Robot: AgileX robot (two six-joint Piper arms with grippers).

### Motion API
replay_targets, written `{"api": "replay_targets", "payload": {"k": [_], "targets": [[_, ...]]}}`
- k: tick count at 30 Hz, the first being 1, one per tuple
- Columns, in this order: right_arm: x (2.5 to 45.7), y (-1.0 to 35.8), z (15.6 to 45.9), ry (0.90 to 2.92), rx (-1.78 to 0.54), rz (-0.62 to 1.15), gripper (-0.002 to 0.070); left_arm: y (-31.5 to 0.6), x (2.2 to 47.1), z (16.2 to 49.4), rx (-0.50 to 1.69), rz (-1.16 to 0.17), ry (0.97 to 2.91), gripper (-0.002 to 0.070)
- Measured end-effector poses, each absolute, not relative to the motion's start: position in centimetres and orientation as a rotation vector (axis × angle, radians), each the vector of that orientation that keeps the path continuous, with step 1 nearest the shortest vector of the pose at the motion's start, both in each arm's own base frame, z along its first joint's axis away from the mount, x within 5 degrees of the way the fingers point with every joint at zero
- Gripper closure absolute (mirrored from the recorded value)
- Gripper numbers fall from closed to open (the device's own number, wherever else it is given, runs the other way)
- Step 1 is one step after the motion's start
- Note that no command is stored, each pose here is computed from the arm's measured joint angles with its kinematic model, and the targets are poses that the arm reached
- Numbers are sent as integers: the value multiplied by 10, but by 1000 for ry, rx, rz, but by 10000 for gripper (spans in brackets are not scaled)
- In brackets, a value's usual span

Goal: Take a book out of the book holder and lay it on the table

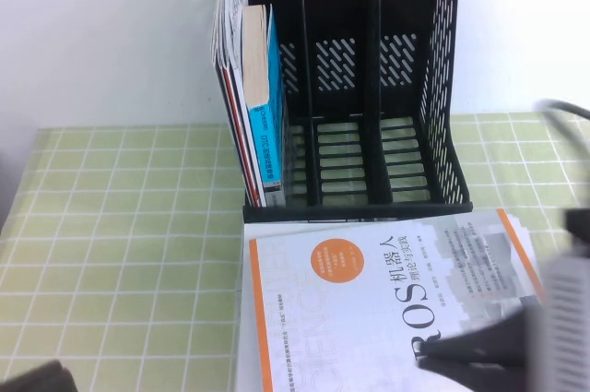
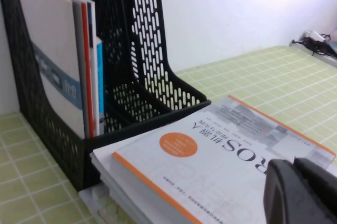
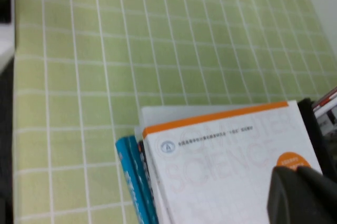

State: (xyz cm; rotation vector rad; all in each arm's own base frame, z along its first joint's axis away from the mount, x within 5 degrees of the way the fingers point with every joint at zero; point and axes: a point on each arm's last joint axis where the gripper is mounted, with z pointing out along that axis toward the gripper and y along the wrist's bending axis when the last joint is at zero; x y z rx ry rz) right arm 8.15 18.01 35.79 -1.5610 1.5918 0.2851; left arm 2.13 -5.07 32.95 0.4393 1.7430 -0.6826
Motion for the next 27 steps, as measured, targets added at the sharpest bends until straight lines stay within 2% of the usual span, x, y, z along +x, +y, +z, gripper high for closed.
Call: {"api": "replay_targets", "payload": {"k": [5, 11, 27], "targets": [[66, 146, 335, 1553, -1365, 446, 677, -45, 21, 297, 393, -615, 1728, 676], [62, 121, 301, 1610, -1296, 429, 677, -38, 36, 277, 306, -524, 1714, 676], [63, 119, 298, 1585, -1292, 406, 678, -42, 38, 246, 338, -549, 1841, 676]]}}
